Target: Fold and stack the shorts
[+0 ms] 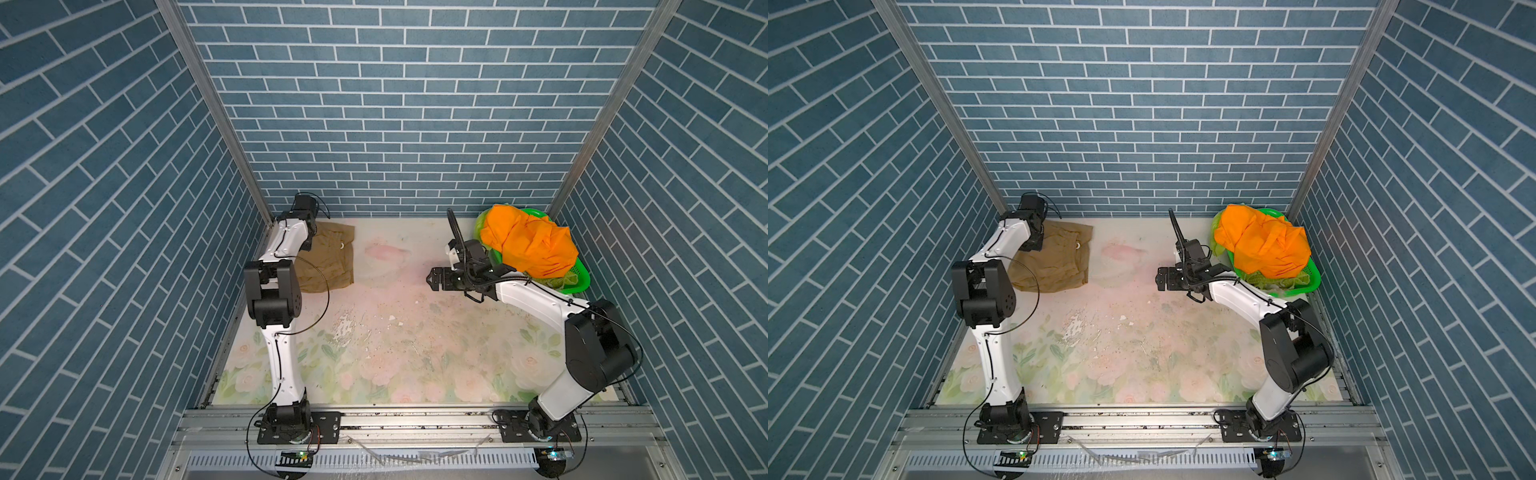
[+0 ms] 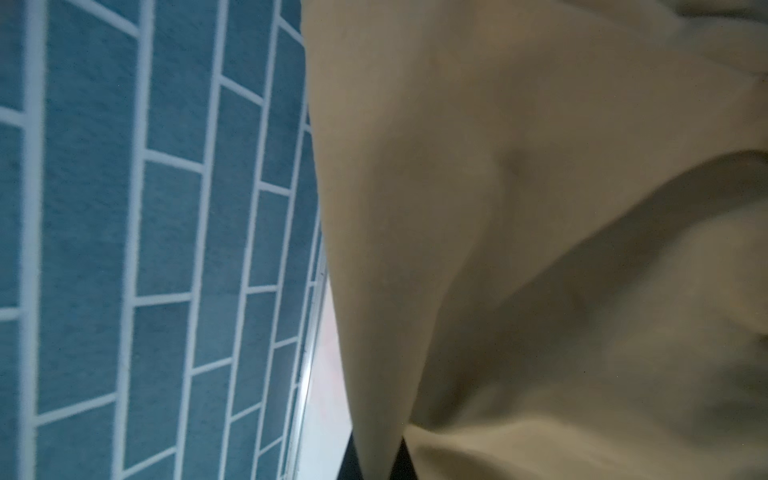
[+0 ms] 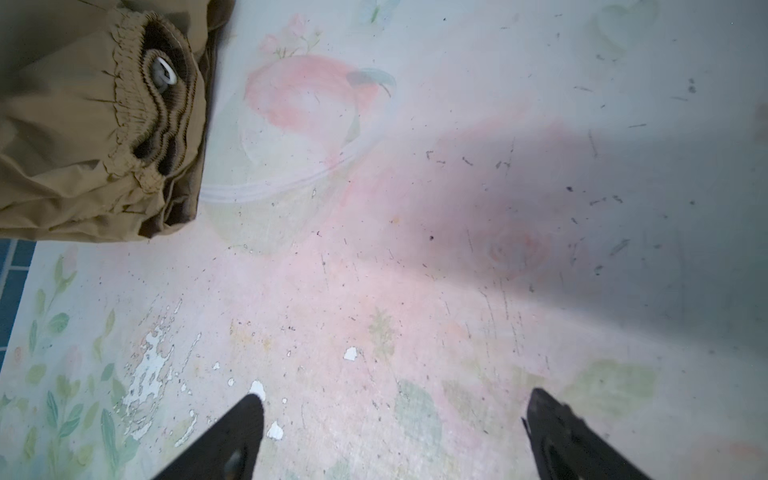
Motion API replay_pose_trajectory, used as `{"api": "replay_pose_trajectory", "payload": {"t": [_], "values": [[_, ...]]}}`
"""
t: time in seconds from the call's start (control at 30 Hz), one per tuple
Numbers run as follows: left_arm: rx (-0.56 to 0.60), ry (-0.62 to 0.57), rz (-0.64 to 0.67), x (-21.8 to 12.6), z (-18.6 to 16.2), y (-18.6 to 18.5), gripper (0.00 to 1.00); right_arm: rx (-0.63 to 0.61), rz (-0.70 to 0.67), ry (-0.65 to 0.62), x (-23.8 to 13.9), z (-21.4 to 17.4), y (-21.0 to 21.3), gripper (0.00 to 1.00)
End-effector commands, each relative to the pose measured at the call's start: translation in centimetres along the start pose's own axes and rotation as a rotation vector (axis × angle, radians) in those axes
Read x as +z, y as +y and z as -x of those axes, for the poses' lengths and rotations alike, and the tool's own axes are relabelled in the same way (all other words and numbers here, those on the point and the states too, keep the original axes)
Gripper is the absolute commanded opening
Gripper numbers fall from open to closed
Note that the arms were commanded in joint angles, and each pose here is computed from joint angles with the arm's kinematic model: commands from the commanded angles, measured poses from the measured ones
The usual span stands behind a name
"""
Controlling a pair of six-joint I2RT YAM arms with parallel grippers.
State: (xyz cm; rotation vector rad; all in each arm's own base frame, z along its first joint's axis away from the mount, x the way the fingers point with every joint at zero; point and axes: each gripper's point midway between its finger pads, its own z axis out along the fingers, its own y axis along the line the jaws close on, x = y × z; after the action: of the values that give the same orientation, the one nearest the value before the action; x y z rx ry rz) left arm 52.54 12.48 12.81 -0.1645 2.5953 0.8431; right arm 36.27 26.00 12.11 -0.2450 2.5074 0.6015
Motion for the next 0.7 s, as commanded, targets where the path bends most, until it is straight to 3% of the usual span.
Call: {"api": "replay_pose_trajectory", "payload": {"t": [0.0,0.17,0.43,0.67], "values": [[0.01,-0.022,0.037,2.1,1.3,1.1,0.0,0.033,0.027,0.005,0.3,0.7,1.1,0.99],[-0.018,-0.031,0.0,4.2,2.4,1.8,0.0,0.026,0.037,-0.008,0.3,1.7,1.8,0.99],[-0.037,-0.036,0.014,6.2,3.7,3.2,0.0,-0.046,0.268,-0.171,-1.3,4.4,7.7,0.99],[-0.098,0.006,0.016,8.5,2.3,5.3,0.0,-0.071,0.305,-0.148,-0.3,4.4,9.5,0.99]]}}
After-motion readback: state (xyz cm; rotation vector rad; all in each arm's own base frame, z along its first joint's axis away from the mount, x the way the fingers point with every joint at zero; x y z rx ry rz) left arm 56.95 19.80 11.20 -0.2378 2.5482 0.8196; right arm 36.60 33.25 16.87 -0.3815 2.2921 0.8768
